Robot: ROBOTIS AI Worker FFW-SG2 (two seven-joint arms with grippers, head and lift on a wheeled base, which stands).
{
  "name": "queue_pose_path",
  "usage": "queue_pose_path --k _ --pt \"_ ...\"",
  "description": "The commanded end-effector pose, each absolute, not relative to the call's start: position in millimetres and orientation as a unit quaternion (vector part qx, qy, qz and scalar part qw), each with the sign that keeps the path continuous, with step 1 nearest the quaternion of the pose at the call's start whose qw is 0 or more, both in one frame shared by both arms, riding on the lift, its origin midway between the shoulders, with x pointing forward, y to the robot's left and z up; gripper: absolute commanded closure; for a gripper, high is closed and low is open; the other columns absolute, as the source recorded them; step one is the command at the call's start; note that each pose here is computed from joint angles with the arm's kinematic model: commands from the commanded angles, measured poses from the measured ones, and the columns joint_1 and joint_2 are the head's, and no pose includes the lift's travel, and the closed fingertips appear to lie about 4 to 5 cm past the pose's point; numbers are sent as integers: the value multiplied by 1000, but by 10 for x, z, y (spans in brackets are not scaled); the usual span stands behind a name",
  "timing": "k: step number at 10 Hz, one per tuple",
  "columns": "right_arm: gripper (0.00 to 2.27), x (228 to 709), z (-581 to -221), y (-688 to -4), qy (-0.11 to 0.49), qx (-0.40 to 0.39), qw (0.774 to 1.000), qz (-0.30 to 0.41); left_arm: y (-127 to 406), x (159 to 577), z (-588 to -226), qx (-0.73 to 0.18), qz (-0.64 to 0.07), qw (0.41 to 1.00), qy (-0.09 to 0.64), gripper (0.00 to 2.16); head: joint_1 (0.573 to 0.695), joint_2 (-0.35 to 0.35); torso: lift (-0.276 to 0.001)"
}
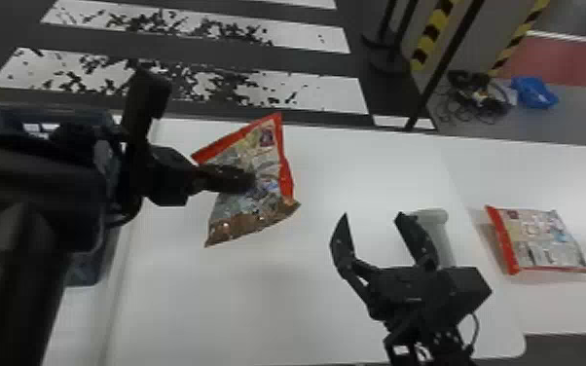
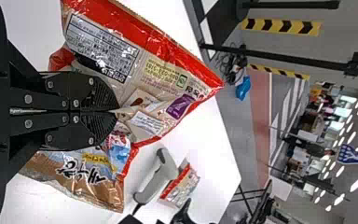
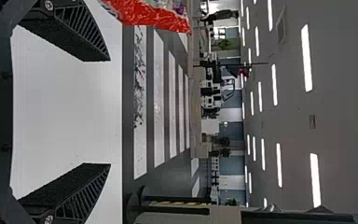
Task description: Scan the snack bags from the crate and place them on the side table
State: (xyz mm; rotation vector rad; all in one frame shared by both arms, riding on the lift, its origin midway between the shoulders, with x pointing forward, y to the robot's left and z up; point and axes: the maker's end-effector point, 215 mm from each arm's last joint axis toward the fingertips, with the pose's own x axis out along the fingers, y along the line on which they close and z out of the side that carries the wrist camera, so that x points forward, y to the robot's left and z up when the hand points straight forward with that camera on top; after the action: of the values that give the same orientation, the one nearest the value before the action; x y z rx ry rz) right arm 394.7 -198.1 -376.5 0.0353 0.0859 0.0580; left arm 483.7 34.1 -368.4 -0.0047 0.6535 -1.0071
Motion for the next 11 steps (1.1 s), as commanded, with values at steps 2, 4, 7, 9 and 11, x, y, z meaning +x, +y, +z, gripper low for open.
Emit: queue_pose_path --k 2,4,7,9,11 --pt "66 3921 -3754 -2053 43 18 999 17 -126 4662 -4125 10 -513 797 318 2138 695 -223 -94" --pt "66 3915 -3760 -2057 44 19 999 17 -427 4538 -4229 28 -531 793 296 1949 695 -286 -94" --pt "66 3910 -3767 -2073 45 23 999 15 -526 4471 -4316 35 -535 791 293 -2 695 -329 -94" --pt "66 3903 -3781 -2090 47 23 999 14 -493 4544 -4240 31 -527 806 267 16 695 -335 -94" --pt "66 3892 -3784 -2094 47 24 999 13 -336 4649 -4105 5 -502 830 245 16 695 -328 -94"
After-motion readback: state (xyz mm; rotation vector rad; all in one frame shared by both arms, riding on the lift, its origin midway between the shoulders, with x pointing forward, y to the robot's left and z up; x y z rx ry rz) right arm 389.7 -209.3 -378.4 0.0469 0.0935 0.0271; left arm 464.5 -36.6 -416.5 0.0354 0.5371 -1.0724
